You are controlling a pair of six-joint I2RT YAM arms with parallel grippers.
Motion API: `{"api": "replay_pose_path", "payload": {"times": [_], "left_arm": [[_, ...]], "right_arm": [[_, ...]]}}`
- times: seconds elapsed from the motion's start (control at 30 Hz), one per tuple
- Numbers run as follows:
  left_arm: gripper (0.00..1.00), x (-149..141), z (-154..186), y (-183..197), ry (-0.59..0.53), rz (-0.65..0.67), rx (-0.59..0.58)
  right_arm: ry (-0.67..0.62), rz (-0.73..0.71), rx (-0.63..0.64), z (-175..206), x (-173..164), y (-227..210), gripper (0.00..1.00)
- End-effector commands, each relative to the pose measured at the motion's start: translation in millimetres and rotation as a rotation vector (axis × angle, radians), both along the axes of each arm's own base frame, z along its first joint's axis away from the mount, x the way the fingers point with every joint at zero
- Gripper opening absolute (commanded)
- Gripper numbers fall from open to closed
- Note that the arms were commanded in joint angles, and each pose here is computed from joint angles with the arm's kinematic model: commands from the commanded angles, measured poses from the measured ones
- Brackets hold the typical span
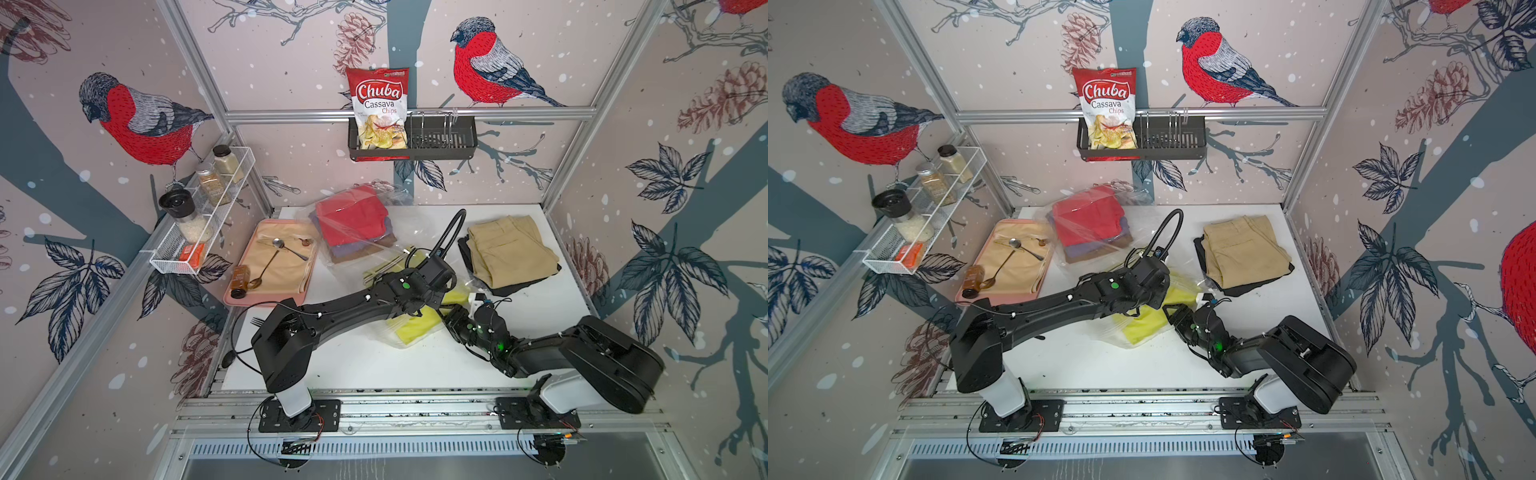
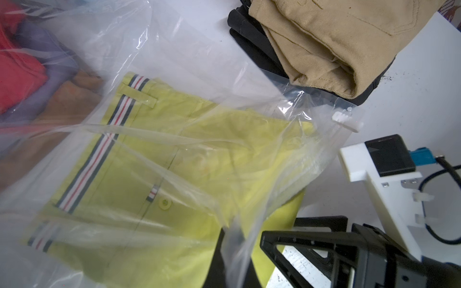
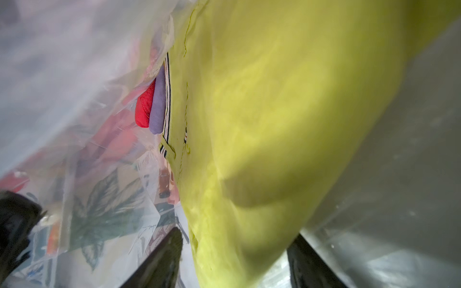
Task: Take the trousers out of the vacuum bag
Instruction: Take out the trousers from the vacuum bag.
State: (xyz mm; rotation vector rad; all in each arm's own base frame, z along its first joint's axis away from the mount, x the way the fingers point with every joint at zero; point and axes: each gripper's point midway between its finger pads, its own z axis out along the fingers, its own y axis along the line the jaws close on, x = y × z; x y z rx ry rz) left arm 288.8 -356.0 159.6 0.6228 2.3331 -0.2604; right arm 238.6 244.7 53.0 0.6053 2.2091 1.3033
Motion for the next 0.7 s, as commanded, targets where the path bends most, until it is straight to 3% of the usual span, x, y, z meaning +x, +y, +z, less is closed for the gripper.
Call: {"api": "replay_pose_path", "payload": {"times": [0.0,0.53,0.6,0.67], "left_arm": [[0.00,3,11,-5,-0.020,0.007,-0.053],[0.00,2,8,0,-0.019,0.012,-0.048],[0.00,2,8,1,-0.020,0.015,-0.048],[0.00,2,8,2,-0.021,0.017,-0.047]], "right_arm": [[-0.021,-0.017,0.066,11,7,6,0.66],[0.015,-0.054,0.191,-5,13,19,0.60],[0.010,-0.060,0.195,-5,15,19,0.56],[0.009,-0.063,0.188,-7,16,19,0.45]]}}
